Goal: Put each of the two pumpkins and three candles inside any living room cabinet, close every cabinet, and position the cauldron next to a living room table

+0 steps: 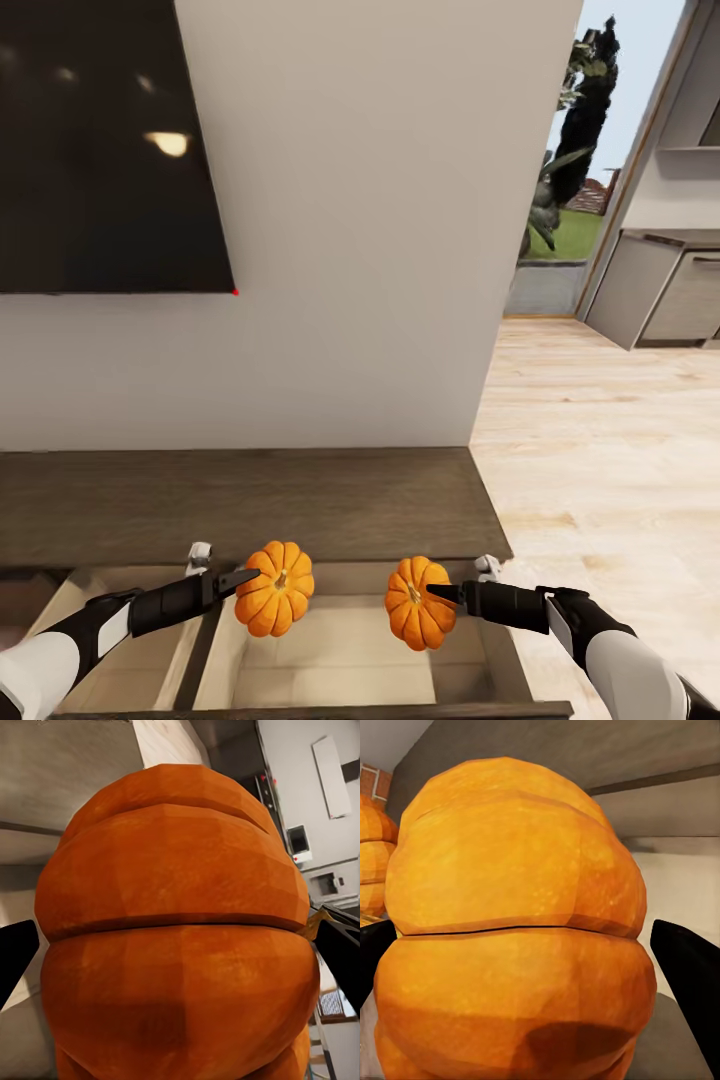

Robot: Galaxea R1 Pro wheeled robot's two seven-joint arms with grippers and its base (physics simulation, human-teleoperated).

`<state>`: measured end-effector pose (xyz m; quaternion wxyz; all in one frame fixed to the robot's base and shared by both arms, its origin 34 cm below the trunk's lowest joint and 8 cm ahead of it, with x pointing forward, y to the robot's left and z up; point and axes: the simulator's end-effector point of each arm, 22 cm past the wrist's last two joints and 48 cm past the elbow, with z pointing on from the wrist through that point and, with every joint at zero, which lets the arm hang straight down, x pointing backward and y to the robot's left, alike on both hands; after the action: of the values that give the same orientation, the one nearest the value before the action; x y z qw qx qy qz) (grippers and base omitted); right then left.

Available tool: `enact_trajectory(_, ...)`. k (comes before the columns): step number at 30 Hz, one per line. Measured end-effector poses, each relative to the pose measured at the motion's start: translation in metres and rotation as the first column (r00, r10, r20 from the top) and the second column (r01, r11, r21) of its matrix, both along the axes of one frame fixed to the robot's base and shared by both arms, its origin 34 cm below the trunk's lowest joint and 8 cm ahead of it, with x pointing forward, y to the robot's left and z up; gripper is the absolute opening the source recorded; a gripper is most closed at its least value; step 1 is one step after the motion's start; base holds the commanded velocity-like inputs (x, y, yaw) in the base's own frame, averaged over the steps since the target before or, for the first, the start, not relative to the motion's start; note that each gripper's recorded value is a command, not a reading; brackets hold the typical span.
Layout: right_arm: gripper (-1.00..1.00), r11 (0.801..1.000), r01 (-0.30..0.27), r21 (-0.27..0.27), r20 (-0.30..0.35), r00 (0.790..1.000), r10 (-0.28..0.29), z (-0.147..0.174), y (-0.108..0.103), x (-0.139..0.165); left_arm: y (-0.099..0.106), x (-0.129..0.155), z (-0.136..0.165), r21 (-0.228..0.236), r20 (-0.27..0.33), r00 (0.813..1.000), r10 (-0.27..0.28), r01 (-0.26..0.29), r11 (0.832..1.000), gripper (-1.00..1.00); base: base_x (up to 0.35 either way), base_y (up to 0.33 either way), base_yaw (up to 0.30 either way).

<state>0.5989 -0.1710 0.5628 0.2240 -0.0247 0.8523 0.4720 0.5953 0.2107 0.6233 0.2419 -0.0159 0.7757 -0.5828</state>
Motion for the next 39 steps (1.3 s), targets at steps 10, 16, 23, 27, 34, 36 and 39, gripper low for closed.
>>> enact_trajectory(10,-1.00,1.000,0.013,-0.029,-0.019,1.000,-0.013,-0.012,-0.004,-0.001,0.000,-0.002,-0.007,0.001,-0.015,1.000,0.000,0.000,1.000,-1.00,0.000,0.000,0.161)
enact_trajectory(16,-1.00,0.999,0.013,-0.030,-0.022,1.000,-0.014,-0.013,-0.004,-0.001,0.000,-0.001,-0.008,0.001,-0.016,1.000,0.001,-0.001,1.000,-1.00,0.000,-0.042,0.028)
enact_trajectory(23,-1.00,0.999,0.013,-0.029,-0.022,1.000,-0.014,-0.013,-0.004,-0.001,-0.002,-0.002,-0.008,0.000,-0.017,1.000,-0.001,0.001,1.000,-1.00,0.000,-0.159,0.001)
enact_trajectory(27,-1.00,0.999,0.014,-0.029,-0.021,1.000,-0.014,-0.013,-0.004,-0.001,-0.002,-0.002,-0.008,-0.001,-0.017,1.000,-0.002,0.002,1.000,-1.00,0.000,-0.014,-0.012)
enact_trajectory(34,-1.00,1.000,0.011,-0.018,-0.027,1.000,-0.011,-0.012,-0.001,-0.004,-0.002,-0.001,-0.005,-0.001,-0.011,1.000,0.000,0.000,1.000,-1.00,0.000,-0.001,-0.183)
enact_trajectory(36,-1.00,1.000,0.009,-0.019,-0.028,1.000,-0.009,-0.012,0.000,-0.005,-0.002,-0.001,-0.004,0.000,-0.009,1.000,-0.001,0.001,1.000,-1.00,0.000,0.000,-0.153)
enact_trajectory(39,-1.00,1.000,0.010,-0.017,-0.029,1.000,-0.011,-0.012,0.000,-0.006,-0.002,-0.001,-0.004,0.000,-0.008,1.000,-0.001,0.001,1.000,-1.00,0.000,0.000,-0.047)
